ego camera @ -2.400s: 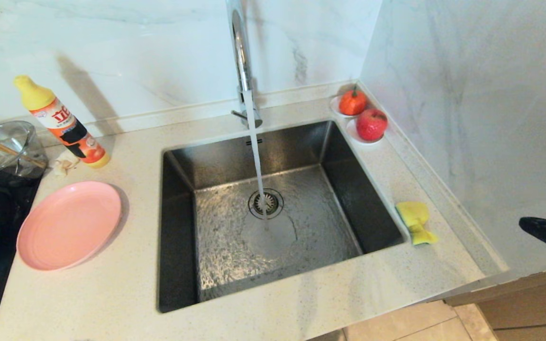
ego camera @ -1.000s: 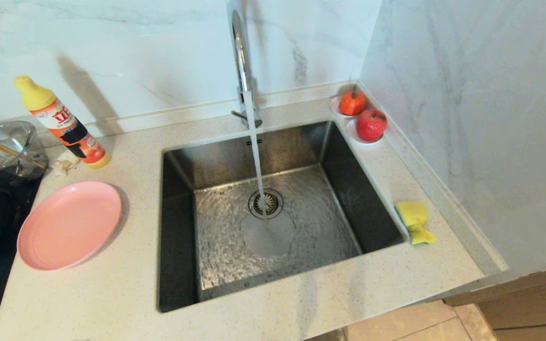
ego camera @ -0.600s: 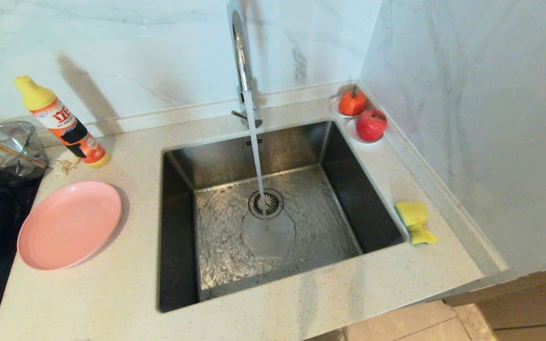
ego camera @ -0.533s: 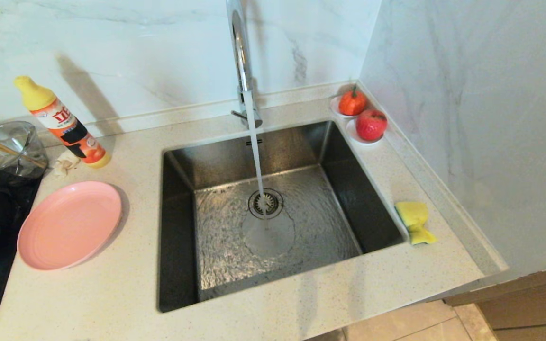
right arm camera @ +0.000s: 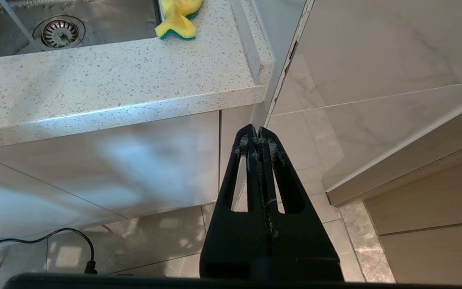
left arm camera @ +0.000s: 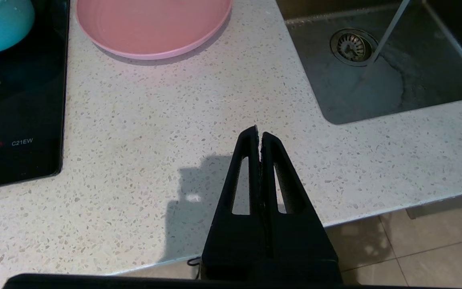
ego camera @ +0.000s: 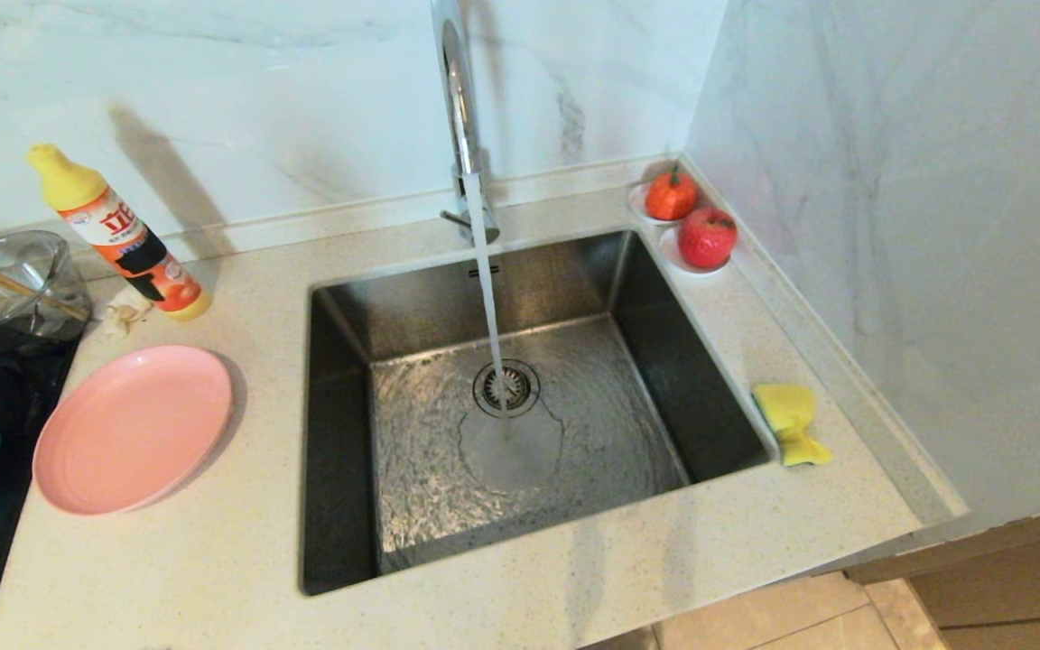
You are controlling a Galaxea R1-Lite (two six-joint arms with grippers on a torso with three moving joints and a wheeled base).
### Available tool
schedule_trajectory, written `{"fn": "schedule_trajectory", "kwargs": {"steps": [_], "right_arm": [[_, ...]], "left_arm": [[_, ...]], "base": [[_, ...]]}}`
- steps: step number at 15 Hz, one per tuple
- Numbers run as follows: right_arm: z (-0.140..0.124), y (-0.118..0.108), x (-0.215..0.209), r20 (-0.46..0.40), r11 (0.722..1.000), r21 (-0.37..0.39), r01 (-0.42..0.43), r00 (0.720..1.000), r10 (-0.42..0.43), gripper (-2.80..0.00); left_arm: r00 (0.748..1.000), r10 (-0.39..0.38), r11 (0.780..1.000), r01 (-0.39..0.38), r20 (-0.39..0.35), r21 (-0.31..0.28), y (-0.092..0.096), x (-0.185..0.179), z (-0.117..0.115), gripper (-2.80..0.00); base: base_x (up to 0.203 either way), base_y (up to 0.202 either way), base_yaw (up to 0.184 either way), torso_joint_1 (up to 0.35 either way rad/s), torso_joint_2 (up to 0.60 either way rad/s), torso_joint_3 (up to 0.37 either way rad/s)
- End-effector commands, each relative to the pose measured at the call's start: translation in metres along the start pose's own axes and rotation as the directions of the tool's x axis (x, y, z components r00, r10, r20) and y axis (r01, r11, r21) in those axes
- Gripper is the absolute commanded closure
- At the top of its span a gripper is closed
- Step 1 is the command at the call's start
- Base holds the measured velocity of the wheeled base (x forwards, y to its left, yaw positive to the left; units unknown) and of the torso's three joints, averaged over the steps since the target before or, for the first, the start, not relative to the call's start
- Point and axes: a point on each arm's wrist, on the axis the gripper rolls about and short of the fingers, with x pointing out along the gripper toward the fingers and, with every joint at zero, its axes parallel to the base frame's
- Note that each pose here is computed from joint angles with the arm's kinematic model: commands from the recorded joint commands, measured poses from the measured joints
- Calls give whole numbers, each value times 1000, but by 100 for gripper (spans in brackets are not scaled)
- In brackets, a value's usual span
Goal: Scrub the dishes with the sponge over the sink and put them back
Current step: Turn off the faucet
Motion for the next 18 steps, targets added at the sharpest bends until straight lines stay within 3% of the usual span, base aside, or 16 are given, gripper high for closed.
{"fn": "schedule_trajectory", "kwargs": {"steps": [1, 18], "right_arm": [[0, 0, 0, -4, 1000, -1, 0, 1000, 0, 0], [0, 0, 0, -4, 1000, -1, 0, 1000, 0, 0]], "left_arm": [[1000, 1, 1000, -1, -1, -1, 0, 0, 0, 0], [1000, 4, 1000, -4, -4, -12, 0, 0, 1, 0]], "base": [[0, 0, 0, 0, 0, 0], [0, 0, 0, 0, 0, 0]]}}
